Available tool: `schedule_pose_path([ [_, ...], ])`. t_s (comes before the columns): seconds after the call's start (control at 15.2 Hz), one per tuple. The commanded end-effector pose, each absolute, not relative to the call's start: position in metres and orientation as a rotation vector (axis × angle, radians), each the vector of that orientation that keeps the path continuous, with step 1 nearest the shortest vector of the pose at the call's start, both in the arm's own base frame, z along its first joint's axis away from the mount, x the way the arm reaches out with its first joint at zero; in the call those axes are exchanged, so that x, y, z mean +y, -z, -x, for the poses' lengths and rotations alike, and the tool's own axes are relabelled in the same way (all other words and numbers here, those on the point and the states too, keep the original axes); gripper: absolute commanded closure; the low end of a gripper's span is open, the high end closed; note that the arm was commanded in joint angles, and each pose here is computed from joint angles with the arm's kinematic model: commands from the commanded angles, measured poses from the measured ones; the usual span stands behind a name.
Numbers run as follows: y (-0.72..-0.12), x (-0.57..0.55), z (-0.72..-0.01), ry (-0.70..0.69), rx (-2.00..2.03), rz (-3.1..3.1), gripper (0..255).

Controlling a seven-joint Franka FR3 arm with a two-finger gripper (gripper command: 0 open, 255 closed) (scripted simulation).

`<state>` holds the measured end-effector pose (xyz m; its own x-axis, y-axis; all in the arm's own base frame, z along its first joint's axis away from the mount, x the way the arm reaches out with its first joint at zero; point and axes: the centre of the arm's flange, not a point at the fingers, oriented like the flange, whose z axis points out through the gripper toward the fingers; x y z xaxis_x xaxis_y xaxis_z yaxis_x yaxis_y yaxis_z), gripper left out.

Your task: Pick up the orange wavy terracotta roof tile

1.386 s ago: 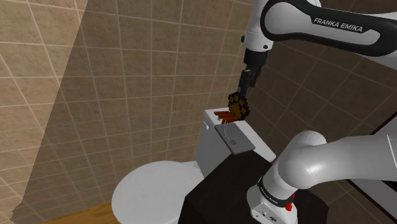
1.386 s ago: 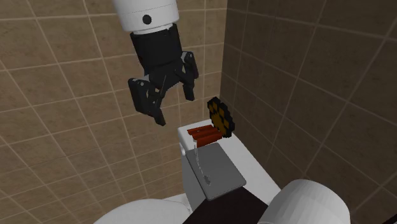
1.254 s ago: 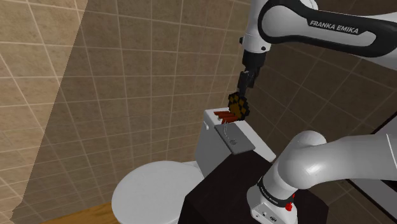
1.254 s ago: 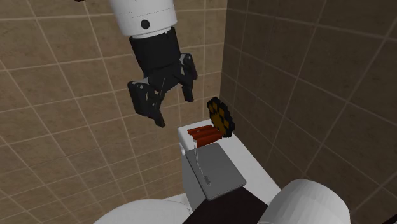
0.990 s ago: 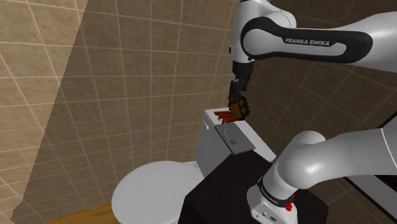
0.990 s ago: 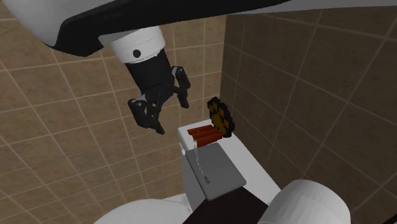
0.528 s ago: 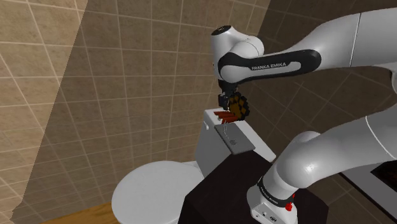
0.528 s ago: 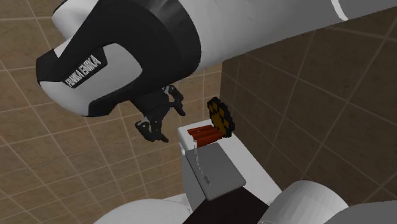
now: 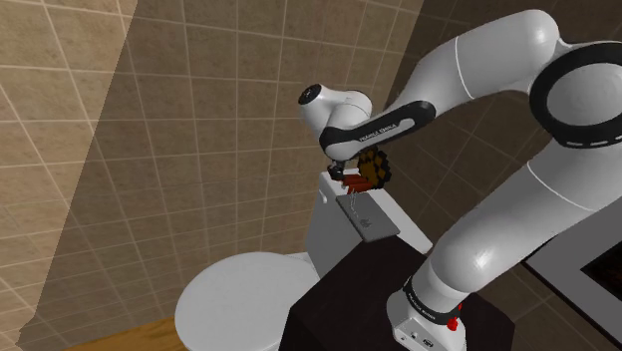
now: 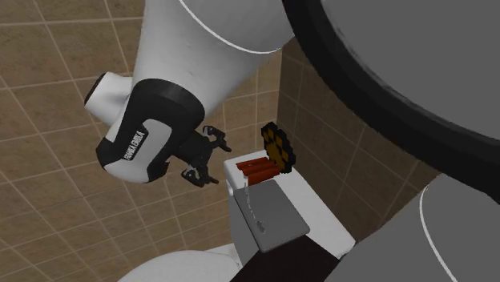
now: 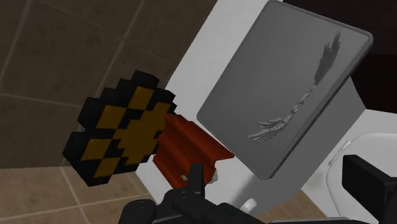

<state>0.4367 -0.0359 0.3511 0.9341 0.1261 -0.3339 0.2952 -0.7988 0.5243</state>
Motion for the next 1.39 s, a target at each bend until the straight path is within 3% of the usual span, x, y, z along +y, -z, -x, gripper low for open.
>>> schedule_pose_path([
  [0.0,-0.325,-0.043,-0.446,0.394,0.311,-2.433,0],
  [0.99,-0.153,-0.132,-0.532,0.498,0.365,-1.998,0],
  [1.32,-0.123,-0.139,-0.538,0.503,0.368,-1.971,0],
])
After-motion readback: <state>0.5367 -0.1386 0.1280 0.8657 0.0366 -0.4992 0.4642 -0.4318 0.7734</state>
